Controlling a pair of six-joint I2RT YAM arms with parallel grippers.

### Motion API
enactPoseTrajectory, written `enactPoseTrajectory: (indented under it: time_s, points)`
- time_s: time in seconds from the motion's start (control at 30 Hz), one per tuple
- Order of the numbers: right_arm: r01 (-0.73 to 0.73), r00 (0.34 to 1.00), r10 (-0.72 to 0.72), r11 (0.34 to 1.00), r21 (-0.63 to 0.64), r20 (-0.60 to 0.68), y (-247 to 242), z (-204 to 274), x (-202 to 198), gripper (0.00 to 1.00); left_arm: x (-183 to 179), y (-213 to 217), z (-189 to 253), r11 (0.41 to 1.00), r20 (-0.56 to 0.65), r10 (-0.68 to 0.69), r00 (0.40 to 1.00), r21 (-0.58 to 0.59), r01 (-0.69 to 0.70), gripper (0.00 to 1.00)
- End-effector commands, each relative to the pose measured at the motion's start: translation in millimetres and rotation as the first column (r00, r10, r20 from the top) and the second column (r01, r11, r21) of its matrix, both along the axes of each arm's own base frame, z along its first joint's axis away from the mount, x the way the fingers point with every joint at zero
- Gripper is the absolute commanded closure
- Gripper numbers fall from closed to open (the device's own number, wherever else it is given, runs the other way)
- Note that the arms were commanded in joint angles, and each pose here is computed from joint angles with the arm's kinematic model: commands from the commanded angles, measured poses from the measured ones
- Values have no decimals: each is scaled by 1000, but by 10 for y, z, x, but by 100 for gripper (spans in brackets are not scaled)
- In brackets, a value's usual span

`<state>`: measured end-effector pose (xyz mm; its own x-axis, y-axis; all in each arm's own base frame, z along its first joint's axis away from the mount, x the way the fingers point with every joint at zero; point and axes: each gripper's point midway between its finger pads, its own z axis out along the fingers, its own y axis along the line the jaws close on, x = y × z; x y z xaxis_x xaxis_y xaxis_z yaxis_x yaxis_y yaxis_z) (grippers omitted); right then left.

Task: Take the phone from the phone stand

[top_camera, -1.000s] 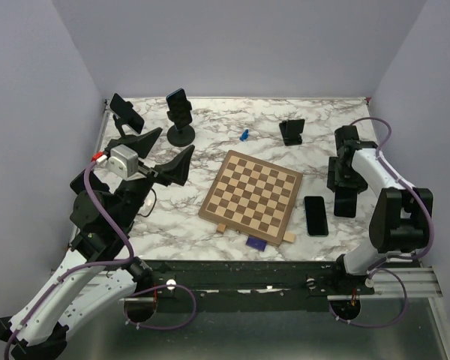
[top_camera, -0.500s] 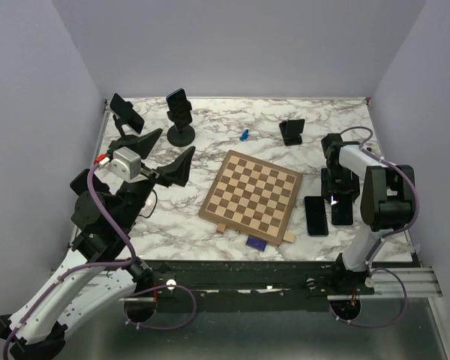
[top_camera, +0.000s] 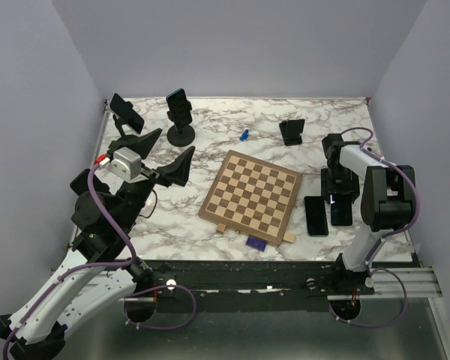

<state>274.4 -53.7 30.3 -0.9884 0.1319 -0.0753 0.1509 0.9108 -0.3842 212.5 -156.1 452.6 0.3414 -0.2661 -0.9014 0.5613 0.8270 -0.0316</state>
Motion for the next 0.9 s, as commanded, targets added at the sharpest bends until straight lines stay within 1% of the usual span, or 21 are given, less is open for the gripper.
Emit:
enactPoseTrajectory:
  time_s: [0.0, 0.07, 0.17, 0.23, 0.37, 0.4, 0.43, 0.47, 0.6, 0.73, 0.8, 0.87]
  points:
    - [-15, 1000, 15, 999, 53, -5, 104, -39, -7, 54, 34, 54, -4, 999, 6, 37, 999, -13, -37, 2]
    - [-19, 1000, 19, 998, 58, -5, 132, -31, -5, 46, 41, 52, -10, 999, 3, 39, 999, -12, -39, 2]
    - [-30, 1000, 29, 998, 53, 5, 159, 7, 12, 31, 53, 41, -27, 999, -1, 39, 999, -9, -39, 2]
    - [-32, 999, 32, 998, 50, 12, 162, 24, 18, 27, 57, 43, -29, 999, -2, 41, 999, -9, -41, 2]
    - [-29, 999, 28, 999, 31, 16, 147, 57, 23, 21, 81, 39, -48, 999, 6, 53, 999, 14, -53, 2]
    - [-32, 999, 31, 999, 31, 15, 155, 60, 22, 18, 90, 32, -58, 998, 5, 54, 999, 18, -54, 2]
    - [-34, 999, 34, 999, 33, 18, 167, 66, 25, 11, 94, 26, -63, 998, 3, 54, 999, 19, -54, 2]
    - [-37, 999, 36, 999, 33, 22, 175, 74, 30, 6, 99, 28, -63, 998, 3, 56, 998, 21, -56, 2]
    - [-34, 999, 33, 999, 6, 40, 142, 128, 47, 5, 112, 15, -77, 998, 0, 55, 998, 26, -55, 2]
    - [-23, 996, 24, 1000, -11, 87, 119, 229, 110, 4, 115, -5, -84, 998, -4, 48, 999, 26, -48, 1]
    - [2, 989, 4, 999, -38, 146, 78, 338, 188, 1, 124, -11, -101, 998, -8, 49, 999, 30, -48, 1]
    - [17, 976, -6, 999, -46, 218, 67, 469, 298, 0, 125, -15, -97, 998, -8, 48, 999, 31, -47, 1]
